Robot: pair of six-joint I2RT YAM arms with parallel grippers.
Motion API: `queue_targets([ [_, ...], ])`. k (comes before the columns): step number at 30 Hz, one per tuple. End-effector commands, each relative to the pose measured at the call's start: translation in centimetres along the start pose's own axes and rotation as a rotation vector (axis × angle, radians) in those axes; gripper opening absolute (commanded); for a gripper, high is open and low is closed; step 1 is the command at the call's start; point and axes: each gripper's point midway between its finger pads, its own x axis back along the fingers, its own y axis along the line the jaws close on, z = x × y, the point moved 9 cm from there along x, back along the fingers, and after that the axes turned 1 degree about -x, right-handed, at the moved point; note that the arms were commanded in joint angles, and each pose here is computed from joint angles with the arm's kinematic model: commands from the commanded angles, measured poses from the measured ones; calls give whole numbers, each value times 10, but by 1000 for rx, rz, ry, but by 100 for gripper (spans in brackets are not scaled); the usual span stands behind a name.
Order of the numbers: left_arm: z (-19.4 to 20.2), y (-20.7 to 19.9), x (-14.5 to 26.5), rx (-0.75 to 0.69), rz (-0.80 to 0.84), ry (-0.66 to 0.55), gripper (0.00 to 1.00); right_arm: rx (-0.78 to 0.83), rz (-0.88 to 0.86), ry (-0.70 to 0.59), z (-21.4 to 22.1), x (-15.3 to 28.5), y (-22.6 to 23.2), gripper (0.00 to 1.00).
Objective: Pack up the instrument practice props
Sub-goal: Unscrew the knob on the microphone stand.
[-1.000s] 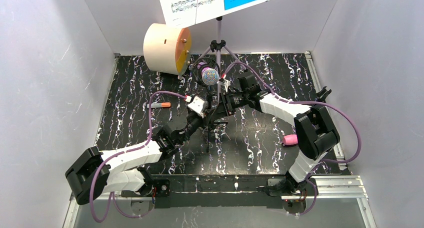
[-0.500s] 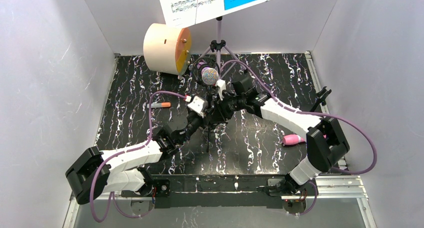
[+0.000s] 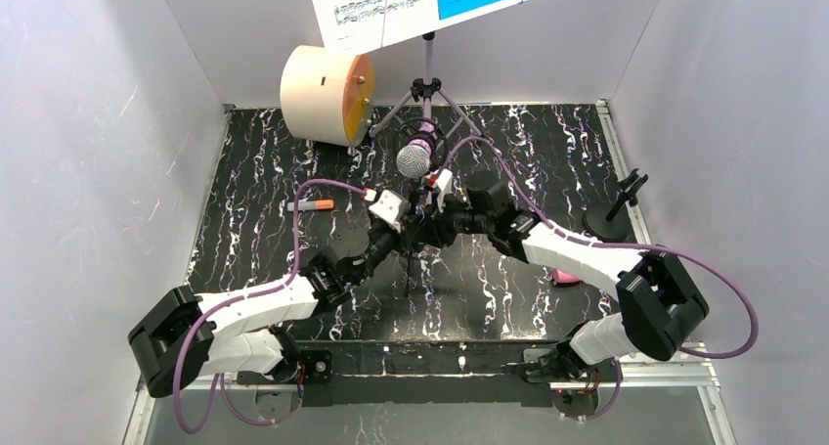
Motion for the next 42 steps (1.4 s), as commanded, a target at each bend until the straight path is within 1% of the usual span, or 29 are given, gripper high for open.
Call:
queue_targets([
  [1, 42, 7, 10, 31, -64, 203, 0, 687, 300, 34, 24, -5, -46, 1],
  [2, 41, 7, 11, 33, -65, 199, 0, 709, 315, 14, 22, -4, -46, 1],
  [4, 40, 7, 12, 34, -69, 193, 0, 703, 299, 6, 17, -5, -45, 1],
  [8, 39, 9, 13, 37, -84, 184, 0, 638, 182, 66, 18, -16, -42, 1],
  [12, 40, 10, 14, 44, -104, 180, 0, 583, 107, 83, 14, -23, -41, 1],
  [13, 40, 11, 14, 47, -114, 179, 0, 559, 94, 85, 11, -25, -42, 5],
  [15, 40, 13, 14, 51, -137, 178, 0, 500, 76, 87, 5, -28, -44, 18],
  [16, 40, 14, 15, 53, -147, 176, 0, 483, 70, 83, 2, -29, -45, 30],
  [17, 40, 15, 15, 54, -155, 174, 0, 449, 63, 75, -1, -30, -45, 40],
  [18, 41, 16, 15, 54, -160, 175, 0, 423, 49, 69, -2, -30, -46, 45],
  [21, 42, 17, 16, 55, -168, 175, 0, 359, 11, 29, -2, -26, -45, 55],
  [22, 42, 17, 16, 56, -171, 173, 0, 341, 0, 7, -2, -24, -43, 57],
  [24, 42, 18, 16, 56, -174, 173, 0, 302, -23, -37, -1, -19, -41, 59],
  [25, 42, 18, 16, 55, -175, 174, 0, 274, -25, -70, -3, -17, -39, 62],
  [28, 42, 18, 15, 54, -177, 175, 0, 195, -54, -126, 0, -9, -36, 65],
  [30, 43, 18, 15, 53, -177, 178, 0, 131, -72, -164, 1, -6, -33, 71],
  [31, 43, 18, 15, 52, -177, 179, 0, 101, -87, -180, 2, -5, -32, 75],
  [32, 43, 18, 15, 51, -177, 180, 0, 66, -98, -194, 2, -4, -31, 82],
  [33, 43, 18, 15, 50, -176, 179, 0, 22, -111, -206, 2, -4, -29, 85],
  [36, 43, 19, 15, 48, -181, 178, 0, -128, -119, -256, -3, -2, -28, 88],
  [37, 43, 18, 15, 49, -181, 176, 0, -204, -123, -275, -3, -1, -27, 88],
  [38, 43, 19, 15, 50, -182, 176, 0, -224, -130, -312, -7, 1, -26, 87],
  [39, 43, 19, 15, 48, -183, 177, 0, -296, -131, -339, -4, 3, -24, 86],
  [42, 42, 19, 15, 49, -182, 176, 0, -404, -155, -440, -6, 6, -18, 83],
])
